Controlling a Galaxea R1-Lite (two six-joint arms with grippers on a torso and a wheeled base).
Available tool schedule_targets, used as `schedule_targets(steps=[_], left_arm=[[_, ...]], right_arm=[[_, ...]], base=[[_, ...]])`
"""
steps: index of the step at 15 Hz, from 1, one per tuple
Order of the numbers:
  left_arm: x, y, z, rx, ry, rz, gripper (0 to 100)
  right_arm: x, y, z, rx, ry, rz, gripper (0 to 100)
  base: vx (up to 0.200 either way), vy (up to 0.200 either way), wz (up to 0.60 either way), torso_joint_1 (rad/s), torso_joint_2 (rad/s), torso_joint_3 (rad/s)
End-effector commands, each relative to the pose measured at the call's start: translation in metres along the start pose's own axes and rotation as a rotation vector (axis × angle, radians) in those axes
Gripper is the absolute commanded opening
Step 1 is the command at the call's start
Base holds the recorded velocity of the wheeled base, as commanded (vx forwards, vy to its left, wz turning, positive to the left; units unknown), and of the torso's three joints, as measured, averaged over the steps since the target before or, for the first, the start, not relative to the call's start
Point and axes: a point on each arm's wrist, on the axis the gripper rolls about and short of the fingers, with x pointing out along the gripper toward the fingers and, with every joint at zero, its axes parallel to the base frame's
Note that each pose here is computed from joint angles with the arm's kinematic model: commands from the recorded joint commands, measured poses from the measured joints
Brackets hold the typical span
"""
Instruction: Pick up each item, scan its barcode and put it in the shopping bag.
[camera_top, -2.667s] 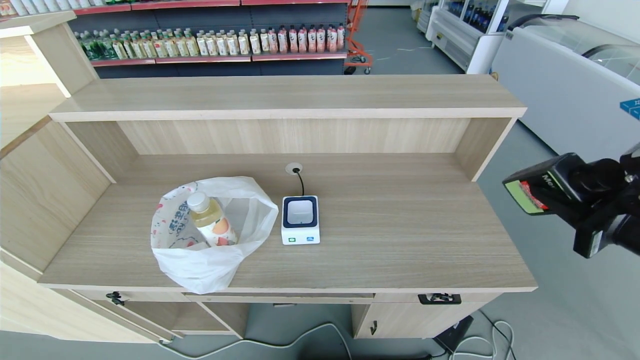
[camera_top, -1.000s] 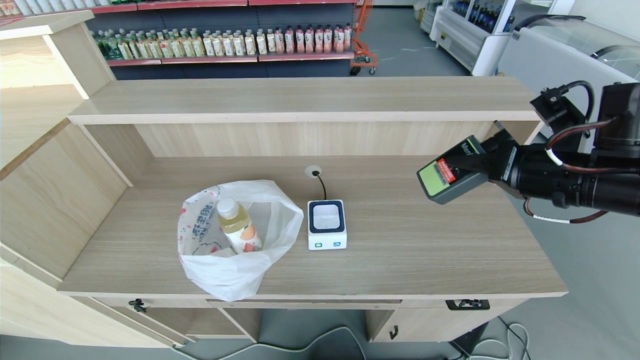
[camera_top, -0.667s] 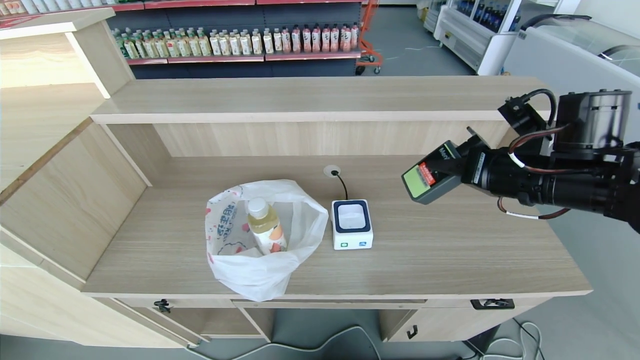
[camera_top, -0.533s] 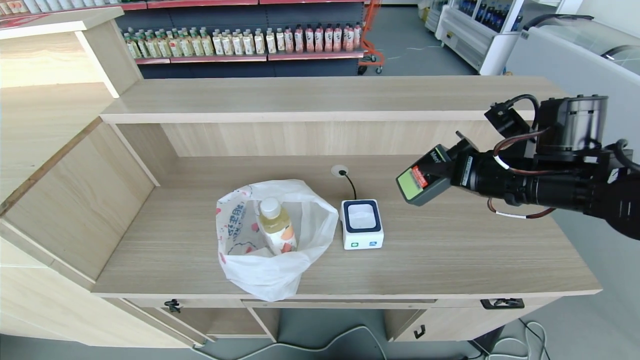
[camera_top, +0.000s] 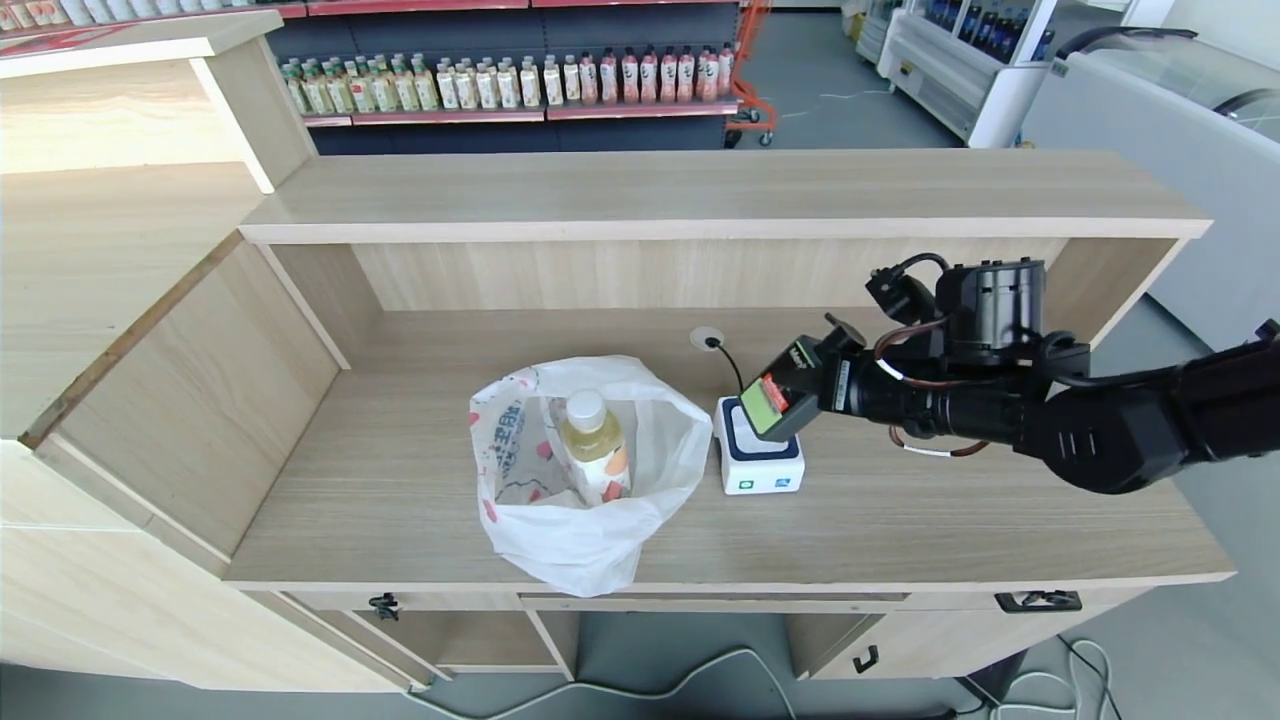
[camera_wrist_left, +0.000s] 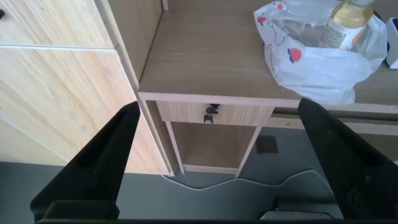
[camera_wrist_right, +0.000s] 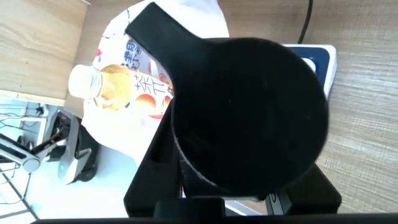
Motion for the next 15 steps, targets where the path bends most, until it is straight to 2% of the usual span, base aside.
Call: schedule_targets(steps=[1, 9, 15], left_arm=[[0.0, 0.0, 0.0, 0.0, 0.0, -0.001, 100], [0.0, 0.0, 0.0, 0.0, 0.0, -0.001, 100], [0.0, 0.0, 0.0, 0.0, 0.0, -0.001, 100]], right_arm=[[0.026, -0.014, -0.019, 0.006, 0.035, -0.013, 0], [0.062, -0.024, -0.016, -0.016, 0.004, 0.0, 0], [0.077, -0.028, -0.023, -0.038, 0.019, 0.002, 0]], base=[[0.0, 0.0, 0.0, 0.0, 0.0, 0.0], [0.0, 0.0, 0.0, 0.0, 0.0, 0.0], [0.0, 0.0, 0.0, 0.0, 0.0, 0.0]])
